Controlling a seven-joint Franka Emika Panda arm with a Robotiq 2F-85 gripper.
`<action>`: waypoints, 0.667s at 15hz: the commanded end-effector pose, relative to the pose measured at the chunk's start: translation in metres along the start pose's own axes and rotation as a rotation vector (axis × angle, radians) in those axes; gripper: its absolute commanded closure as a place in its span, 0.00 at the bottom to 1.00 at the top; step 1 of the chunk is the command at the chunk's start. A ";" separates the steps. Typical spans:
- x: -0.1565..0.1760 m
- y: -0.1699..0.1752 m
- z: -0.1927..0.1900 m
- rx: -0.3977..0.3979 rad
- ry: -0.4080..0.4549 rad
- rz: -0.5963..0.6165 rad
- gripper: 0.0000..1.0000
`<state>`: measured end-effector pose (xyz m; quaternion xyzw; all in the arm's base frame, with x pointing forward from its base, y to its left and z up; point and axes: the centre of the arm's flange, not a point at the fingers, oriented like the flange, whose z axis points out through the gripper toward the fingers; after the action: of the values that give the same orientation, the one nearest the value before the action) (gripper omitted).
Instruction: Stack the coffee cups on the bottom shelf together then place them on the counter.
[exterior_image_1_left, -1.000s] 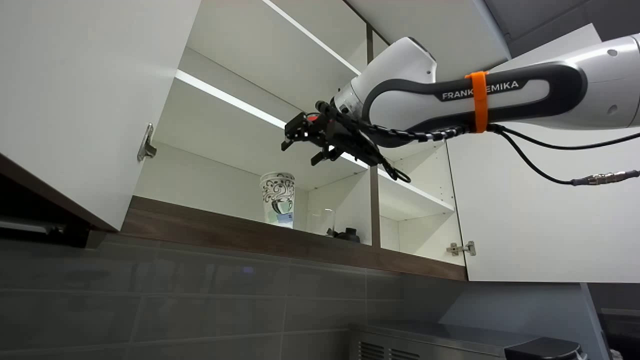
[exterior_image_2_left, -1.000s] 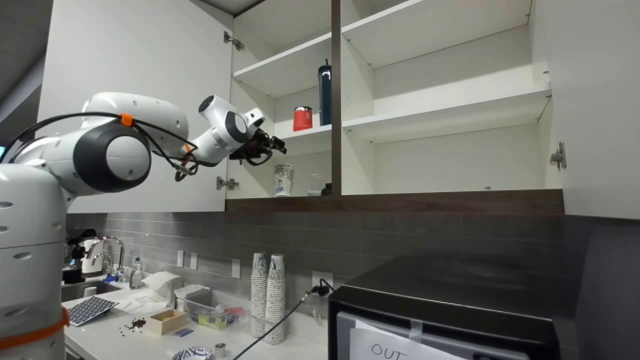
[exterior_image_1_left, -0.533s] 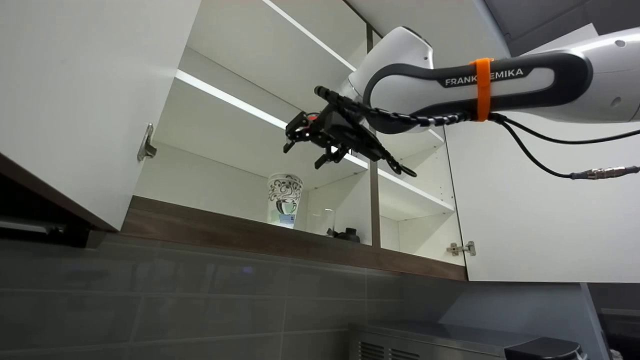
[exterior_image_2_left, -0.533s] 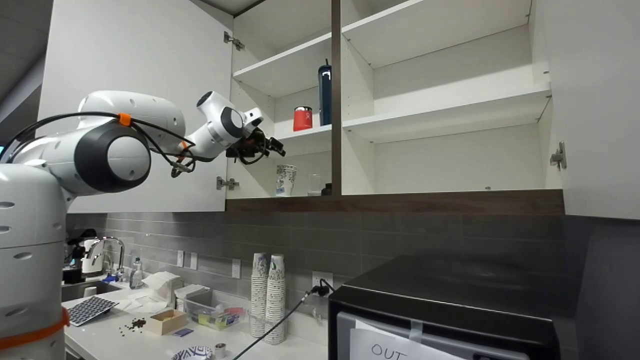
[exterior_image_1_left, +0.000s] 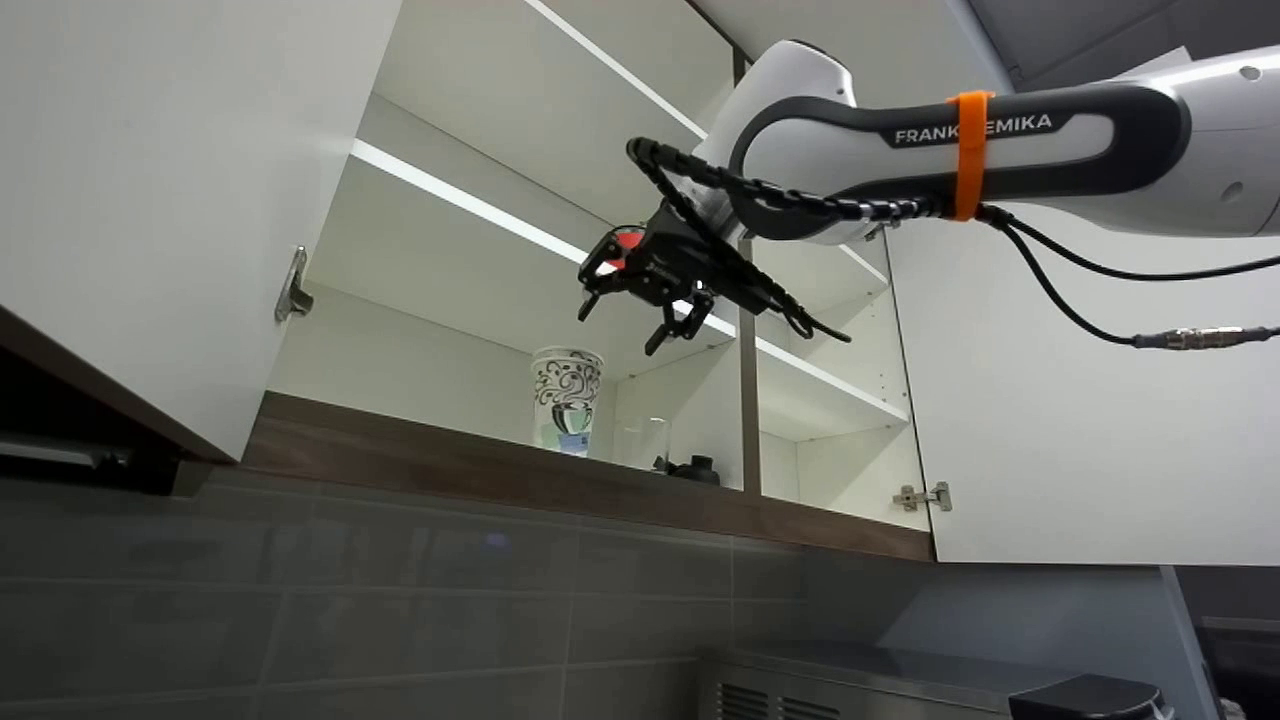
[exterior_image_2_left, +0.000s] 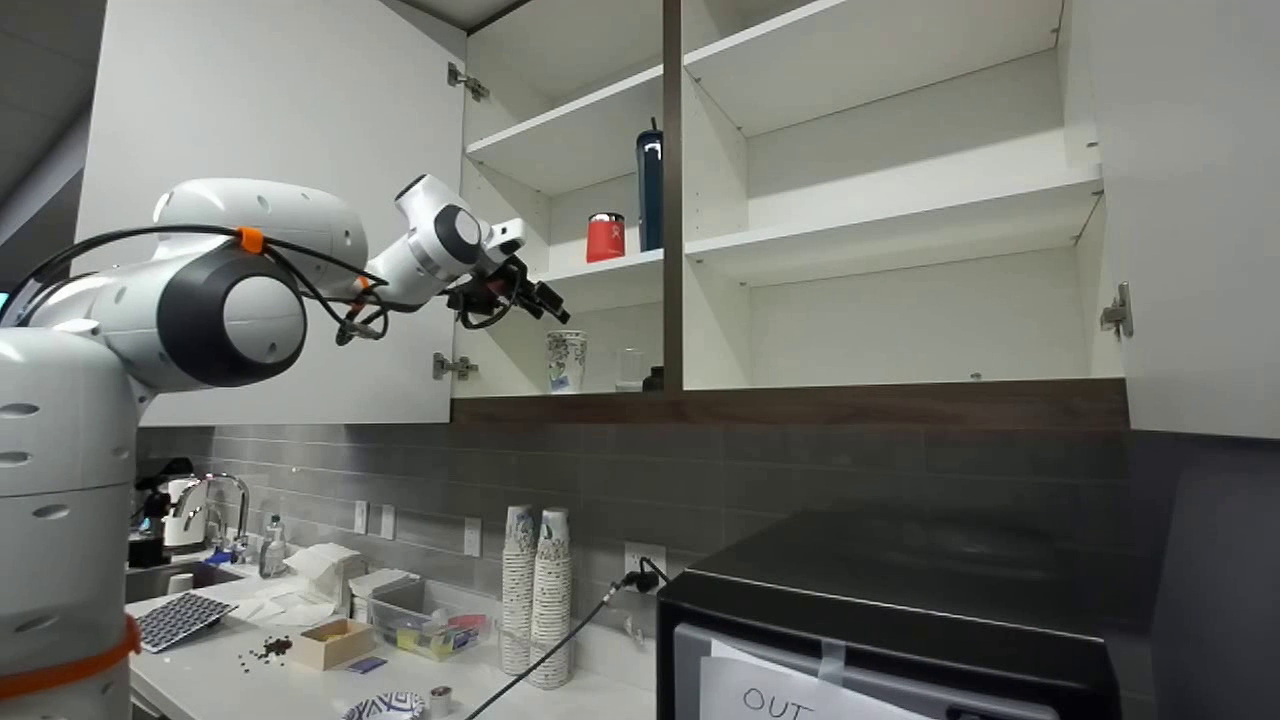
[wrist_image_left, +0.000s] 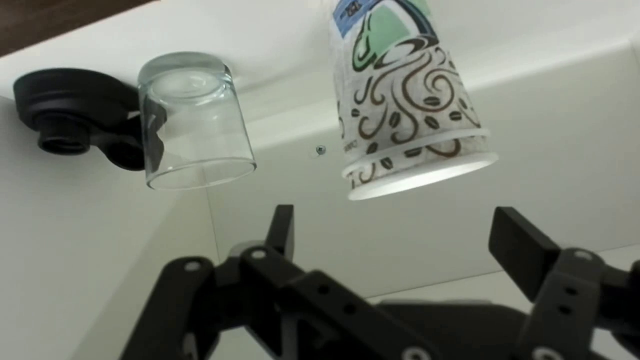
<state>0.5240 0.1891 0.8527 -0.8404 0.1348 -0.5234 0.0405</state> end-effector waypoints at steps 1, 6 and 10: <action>0.009 -0.010 0.018 -0.020 -0.057 0.097 0.00; 0.011 -0.010 0.033 -0.020 -0.068 0.181 0.00; 0.009 -0.011 0.042 -0.028 -0.082 0.194 0.00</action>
<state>0.5525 0.1827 0.8379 -0.8435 0.2062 -0.4888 0.0837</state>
